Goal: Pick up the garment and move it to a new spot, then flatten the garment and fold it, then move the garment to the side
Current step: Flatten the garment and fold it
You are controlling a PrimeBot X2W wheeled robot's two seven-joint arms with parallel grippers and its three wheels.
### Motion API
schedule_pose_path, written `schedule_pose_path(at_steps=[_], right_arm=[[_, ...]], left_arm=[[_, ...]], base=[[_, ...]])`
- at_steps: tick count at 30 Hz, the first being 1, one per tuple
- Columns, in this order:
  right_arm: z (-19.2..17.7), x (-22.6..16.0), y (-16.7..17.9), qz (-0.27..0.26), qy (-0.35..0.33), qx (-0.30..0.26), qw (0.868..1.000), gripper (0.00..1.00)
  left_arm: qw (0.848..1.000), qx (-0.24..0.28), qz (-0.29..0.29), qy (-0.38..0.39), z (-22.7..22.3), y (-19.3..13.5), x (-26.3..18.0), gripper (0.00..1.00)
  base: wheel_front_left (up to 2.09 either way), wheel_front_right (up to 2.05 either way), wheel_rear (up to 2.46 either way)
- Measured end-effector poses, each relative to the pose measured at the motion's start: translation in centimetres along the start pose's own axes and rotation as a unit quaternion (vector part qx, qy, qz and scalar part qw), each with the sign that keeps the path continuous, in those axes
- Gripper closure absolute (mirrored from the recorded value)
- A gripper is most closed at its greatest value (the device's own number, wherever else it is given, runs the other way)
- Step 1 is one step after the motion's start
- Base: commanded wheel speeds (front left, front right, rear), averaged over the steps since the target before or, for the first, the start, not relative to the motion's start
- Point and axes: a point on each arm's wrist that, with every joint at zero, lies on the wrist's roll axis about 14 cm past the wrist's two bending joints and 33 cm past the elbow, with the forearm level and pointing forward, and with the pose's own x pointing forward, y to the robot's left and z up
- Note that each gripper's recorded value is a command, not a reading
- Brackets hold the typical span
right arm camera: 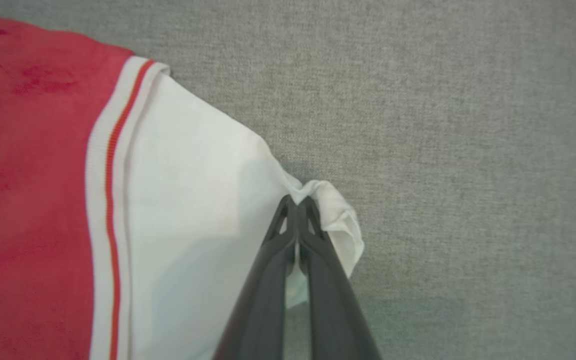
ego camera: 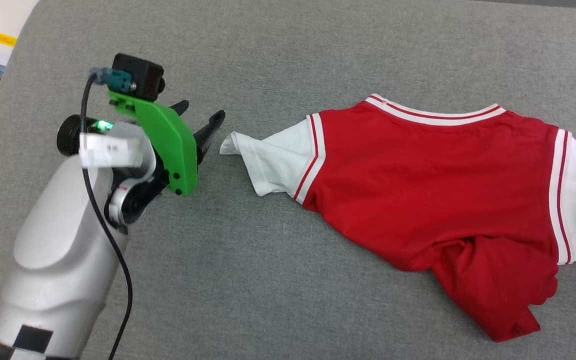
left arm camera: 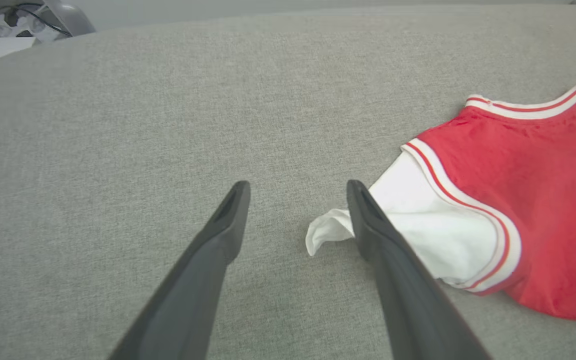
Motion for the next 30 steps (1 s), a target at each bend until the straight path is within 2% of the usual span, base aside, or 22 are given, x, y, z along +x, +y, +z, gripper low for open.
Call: schedule_pose_path(at_steps=[6, 8, 14, 17, 22, 24, 25, 26, 30], right_arm=[[0.2, 0.8, 0.4, 0.005, 0.000, -0.002, 1.000, 1.00], [0.2, 1.0, 0.4, 0.006, 0.000, -0.003, 1.000, 1.00], [0.3, 1.3, 0.2, 0.004, -0.001, -0.003, 1.000, 1.00], [0.3, 1.3, 0.1, 0.003, -0.001, -0.004, 1.000, 1.00], [0.2, 1.5, 0.1, 0.004, -0.003, -0.002, 1.000, 1.00], [0.1, 1.7, 0.1, 0.005, -0.003, 0.000, 1.000, 1.00], [0.1, 1.7, 0.1, 0.005, -0.003, 0.000, 1.000, 1.00], [0.1, 1.8, 0.1, 0.005, -0.002, -0.001, 1.000, 1.00], [0.4, 1.9, 0.1, 0.007, -0.005, -0.001, 1.000, 1.00]], left_arm=[[0.991, -0.042, -0.038, 0.118, -1.7, -1.1, 2.7, 0.00], [0.985, -0.059, -0.055, 0.155, -2.7, -1.9, 3.4, 0.00], [0.958, -0.049, -0.067, 0.273, -6.8, -2.8, 3.9, 0.00], [0.954, -0.034, -0.071, 0.290, -7.5, -3.0, 3.8, 0.00], [0.954, -0.007, -0.063, 0.292, -8.1, -2.8, 4.0, 0.00], [0.952, -0.010, -0.063, 0.298, -8.6, -2.7, 4.1, 0.00], [0.951, -0.008, -0.063, 0.301, -8.8, -2.7, 4.1, 0.65], [0.951, -0.006, -0.063, 0.303, -8.9, -2.7, 4.1, 1.00], [0.949, -0.006, -0.066, 0.308, -9.3, -2.8, 4.0, 1.00]], base=[[0.00, 0.00, 0.00], [0.00, 0.00, 0.00], [0.00, 0.00, 0.00], [0.00, 0.00, 0.00], [0.00, 0.00, 0.00], [0.00, 0.00, 0.00], [0.00, 0.00, 0.00], [0.00, 0.00, 0.00], [0.00, 0.00, 0.00]])
